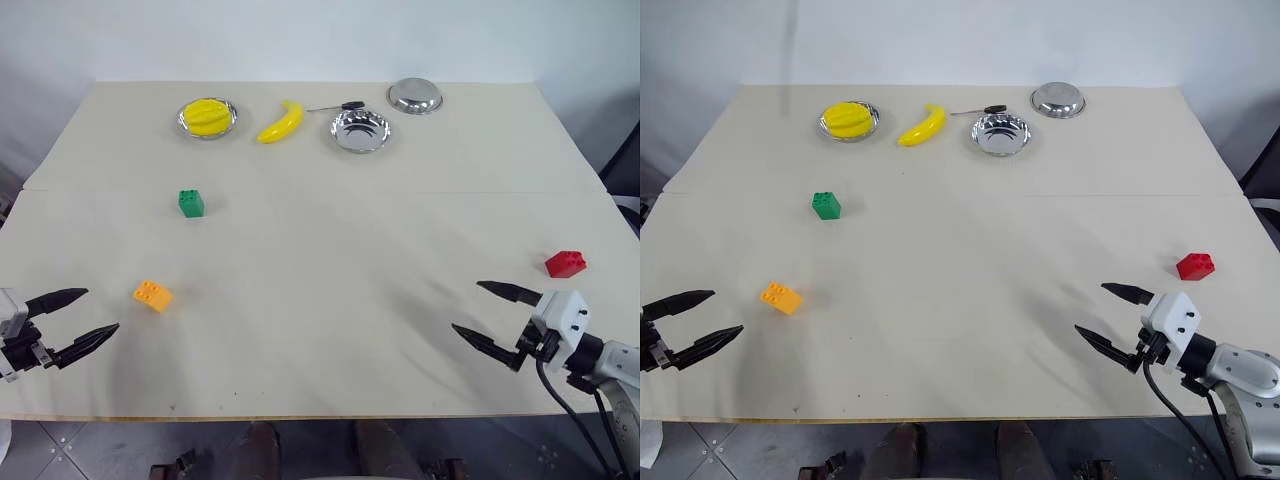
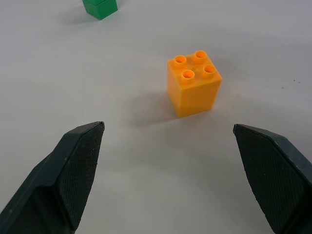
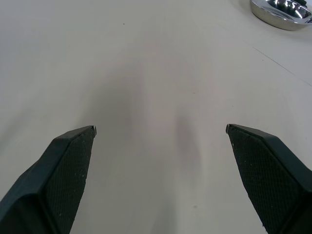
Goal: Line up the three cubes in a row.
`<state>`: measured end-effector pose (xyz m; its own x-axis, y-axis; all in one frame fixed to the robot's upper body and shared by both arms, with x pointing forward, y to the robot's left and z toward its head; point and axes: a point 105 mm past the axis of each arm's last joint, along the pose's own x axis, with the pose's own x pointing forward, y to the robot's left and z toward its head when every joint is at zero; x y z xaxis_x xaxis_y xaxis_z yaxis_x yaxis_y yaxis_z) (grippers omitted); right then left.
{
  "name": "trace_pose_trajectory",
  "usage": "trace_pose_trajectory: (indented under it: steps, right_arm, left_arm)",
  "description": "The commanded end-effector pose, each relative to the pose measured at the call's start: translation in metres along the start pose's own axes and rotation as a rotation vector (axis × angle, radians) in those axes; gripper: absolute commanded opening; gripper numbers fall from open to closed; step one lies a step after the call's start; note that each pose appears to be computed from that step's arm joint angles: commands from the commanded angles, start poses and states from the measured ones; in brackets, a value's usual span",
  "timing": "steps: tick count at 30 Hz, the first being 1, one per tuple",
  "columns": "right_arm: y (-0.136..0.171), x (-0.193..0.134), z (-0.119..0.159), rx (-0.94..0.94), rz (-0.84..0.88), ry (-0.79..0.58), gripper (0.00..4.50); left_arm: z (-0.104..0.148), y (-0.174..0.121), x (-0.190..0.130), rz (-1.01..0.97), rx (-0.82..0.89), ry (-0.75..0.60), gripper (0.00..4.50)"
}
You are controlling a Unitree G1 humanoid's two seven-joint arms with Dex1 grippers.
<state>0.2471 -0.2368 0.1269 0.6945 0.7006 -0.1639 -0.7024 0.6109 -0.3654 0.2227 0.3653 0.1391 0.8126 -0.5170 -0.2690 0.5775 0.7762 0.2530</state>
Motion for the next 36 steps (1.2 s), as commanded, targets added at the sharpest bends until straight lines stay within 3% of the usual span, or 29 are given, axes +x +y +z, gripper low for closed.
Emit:
trace_pose_trajectory:
  steps: [1,6,9,13,17,20,23,30,36]
  right_arm:
    - [-0.002,0.002,0.004,-0.009,-0.012,-0.022,4.48]
    - [-0.002,0.003,0.006,0.001,-0.043,-0.039,4.48]
    - [-0.006,0.000,0.011,0.017,-0.123,-0.064,4.48]
    - [-0.009,-0.007,0.017,0.029,-0.204,-0.076,4.48]
    - [-0.029,-0.050,0.023,0.051,-0.489,-0.084,4.48]
    - [-0.037,-0.110,0.008,0.089,-0.786,-0.004,4.48]
    - [-0.039,-0.144,-0.005,0.139,-0.962,0.049,4.48]
    - [-0.055,-0.143,-0.015,0.250,-1.039,0.127,4.48]
    - [-0.084,-0.115,-0.014,0.341,-0.973,0.193,4.48]
  left_arm:
    - [0.007,0.002,-0.002,0.006,0.008,-0.020,4.50]
    - [0.046,-0.005,0.010,-0.114,-0.092,-0.148,4.50]
    - [0.080,-0.027,0.046,-0.278,-0.049,-0.217,4.50]
    - [0.100,-0.044,0.072,-0.367,-0.019,-0.262,4.50]
    - [0.099,-0.081,0.111,-0.529,0.069,-0.258,4.50]
    - [0.109,-0.107,0.141,-0.607,0.071,-0.351,4.50]
    - [0.106,-0.124,0.158,-0.664,0.089,-0.368,4.50]
    - [0.110,-0.132,0.171,-0.666,0.091,-0.409,4.50]
    - [0.108,-0.132,0.168,-0.665,0.092,-0.402,4.50]
